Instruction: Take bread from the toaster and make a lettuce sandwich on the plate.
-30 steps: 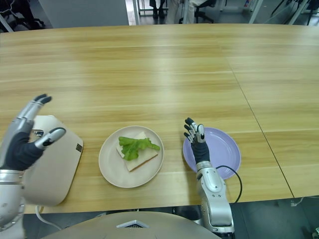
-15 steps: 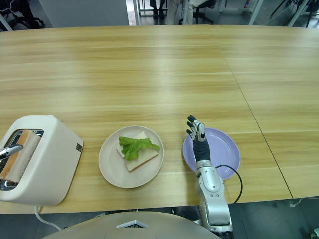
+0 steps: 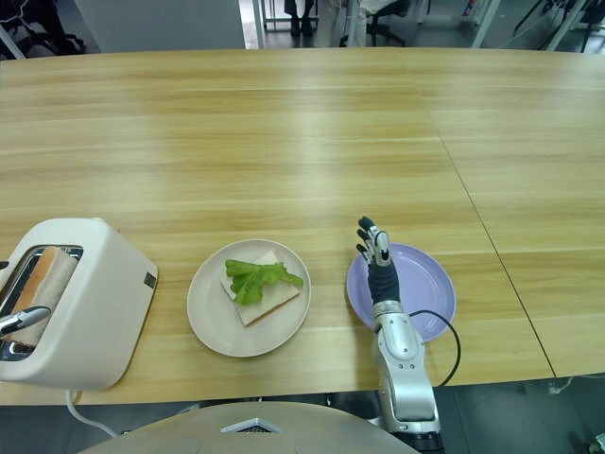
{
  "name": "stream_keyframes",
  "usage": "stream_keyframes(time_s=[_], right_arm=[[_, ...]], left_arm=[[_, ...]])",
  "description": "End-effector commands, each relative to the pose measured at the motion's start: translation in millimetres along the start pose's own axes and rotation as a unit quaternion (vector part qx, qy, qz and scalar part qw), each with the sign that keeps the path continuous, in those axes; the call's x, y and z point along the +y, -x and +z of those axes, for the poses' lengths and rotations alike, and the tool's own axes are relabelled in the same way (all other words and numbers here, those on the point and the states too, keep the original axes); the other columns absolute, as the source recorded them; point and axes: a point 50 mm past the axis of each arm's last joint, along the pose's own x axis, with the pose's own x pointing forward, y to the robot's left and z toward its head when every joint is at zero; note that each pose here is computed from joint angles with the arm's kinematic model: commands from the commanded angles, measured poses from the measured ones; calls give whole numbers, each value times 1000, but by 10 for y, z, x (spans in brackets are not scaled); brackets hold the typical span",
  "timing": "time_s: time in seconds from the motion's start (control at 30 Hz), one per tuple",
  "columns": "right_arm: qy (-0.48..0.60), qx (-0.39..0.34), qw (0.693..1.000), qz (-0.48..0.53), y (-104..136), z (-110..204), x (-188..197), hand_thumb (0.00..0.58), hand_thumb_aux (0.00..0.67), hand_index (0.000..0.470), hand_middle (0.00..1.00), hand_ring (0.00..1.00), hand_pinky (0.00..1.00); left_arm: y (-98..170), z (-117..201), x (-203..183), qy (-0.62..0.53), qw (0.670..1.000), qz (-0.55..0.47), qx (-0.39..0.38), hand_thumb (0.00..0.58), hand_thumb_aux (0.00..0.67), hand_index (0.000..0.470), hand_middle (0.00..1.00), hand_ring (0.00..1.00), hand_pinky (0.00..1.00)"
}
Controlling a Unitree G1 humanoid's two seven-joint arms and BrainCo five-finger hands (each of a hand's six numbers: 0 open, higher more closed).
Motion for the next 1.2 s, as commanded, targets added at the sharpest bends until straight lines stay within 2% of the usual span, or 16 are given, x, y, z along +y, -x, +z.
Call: stream_keyframes(time_s=[0.03,0.07,0.1,0.13,0.27,0.3,0.33,0.43,0.63,0.77,0.8,0.97,1.0,1.03,1.07,1.2], right_arm=[[4,9,1000,-1,-4,-47,-1,0,0,0,0,0,0],[4,10,1000,-2,-4,-51,-4,0,0,0,0,0,0],[4,10,1000,-2,-4,-52,-5,0,0,0,0,0,0],[4,10,1000,-3,-4,-52,-7,0,0,0,0,0,0],[4,10,1000,-5,-6,-56,-13,0,0,0,0,0,0],[4,10,1000,-6,-5,-58,-13,0,0,0,0,0,0],[4,9,1000,-6,-5,-59,-12,0,0,0,0,0,0],[4,9,1000,-6,-9,-59,-10,0,0,0,0,0,0],[4,10,1000,-9,-4,-62,-16,0,0,0,0,0,0],[5,12,1000,-9,3,-76,-15,0,0,0,0,0,0],[5,12,1000,-10,4,-76,-14,0,0,0,0,0,0],[7,11,1000,-8,-3,-76,-10,0,0,0,0,0,0],[7,11,1000,-8,-7,-76,-11,0,0,0,0,0,0],[7,11,1000,-8,-9,-79,-12,0,0,0,0,0,0],[7,11,1000,-8,-10,-84,-10,0,0,0,0,0,0],[7,11,1000,-6,-11,-87,0,0,0,0,0,0,0]], left_arm=[[-10,4,-35,6,1000,-10,-2,275,184,126,0,0,0],[-10,9,-44,11,1000,-12,-3,297,202,139,0,0,0],[-9,12,-51,13,1000,-13,-4,382,279,191,0,0,0],[-14,10,-56,13,1000,-14,-4,441,342,235,0,0,0],[-28,6,-74,13,1000,-16,-3,520,455,312,0,0,0],[-33,13,-83,13,1000,-19,-6,520,455,312,0,0,0],[-37,18,-90,14,1000,-19,-8,543,502,345,0,0,0],[-48,29,-105,17,1000,-21,-11,550,518,355,0,0,0],[-74,38,-129,36,999,-21,-16,545,504,346,0,0,0],[-97,46,-128,57,998,-16,-18,572,591,406,0,0,0],[-107,44,-116,59,998,-11,-16,580,670,460,0,0,0],[-143,54,-83,84,996,8,-20,580,670,460,0,0,0],[-147,56,-80,87,996,11,-19,580,670,460,341,341,341],[-155,57,-77,86,996,13,-19,580,670,460,918,918,918],[-164,58,-75,89,996,16,-21,580,670,460,1000,1000,1000],[-193,23,-19,96,994,44,-12,580,670,460,1000,1000,1000]])
